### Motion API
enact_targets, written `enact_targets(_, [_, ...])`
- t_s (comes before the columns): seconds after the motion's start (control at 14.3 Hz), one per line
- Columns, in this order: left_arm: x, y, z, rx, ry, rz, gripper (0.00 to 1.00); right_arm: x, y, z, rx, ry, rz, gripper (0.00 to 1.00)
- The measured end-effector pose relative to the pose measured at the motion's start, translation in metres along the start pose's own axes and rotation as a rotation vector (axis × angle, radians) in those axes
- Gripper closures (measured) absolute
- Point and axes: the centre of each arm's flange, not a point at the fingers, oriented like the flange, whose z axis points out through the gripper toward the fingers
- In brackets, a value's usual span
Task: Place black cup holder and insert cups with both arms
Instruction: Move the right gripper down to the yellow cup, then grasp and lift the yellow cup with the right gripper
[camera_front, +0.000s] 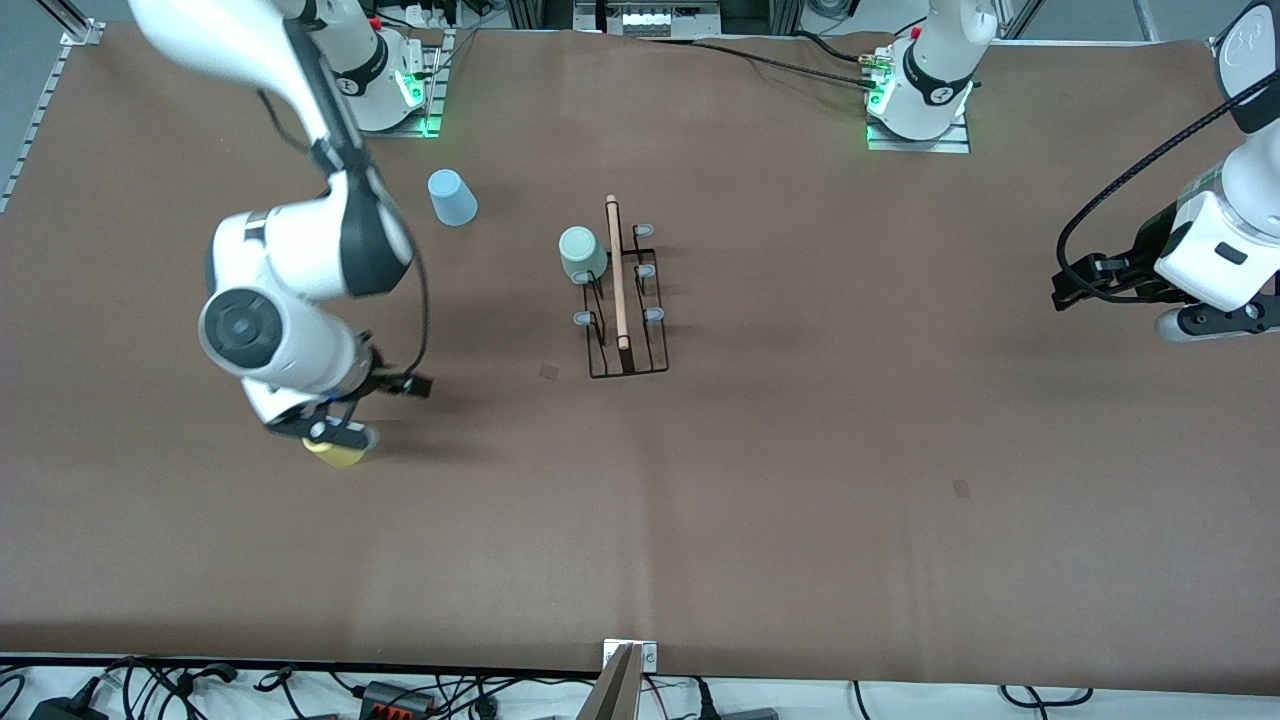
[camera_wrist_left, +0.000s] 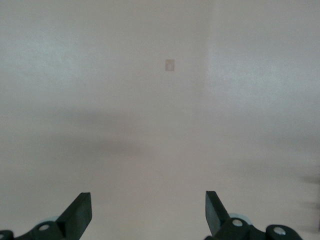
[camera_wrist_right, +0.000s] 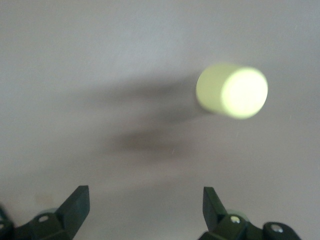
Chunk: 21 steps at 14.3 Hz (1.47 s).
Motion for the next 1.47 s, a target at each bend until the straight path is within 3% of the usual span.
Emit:
enact_targets(0.21, [0.000,0.000,0.000,0.000,0.000,0.000,0.00,0.026,0.025,0.023,0.001,0.021,-0.028,0.00])
enact_targets(0.7, [0.000,0.000,0.000,0.000,0.000,0.000,0.00,0.061,0.096,0.071,-0.012,-0.001,-0.159,0.00])
enact_targets(0.98, [0.000,0.000,0.000,0.000,0.000,0.000,0.00,0.069,0.099,0.087,-0.011,0.038,-0.187,0.00])
enact_targets(1.47, [0.000,0.000,0.000,0.000,0.000,0.000,0.00,0.070,0.102,0.105,0.025,0.015,-0.238,0.00])
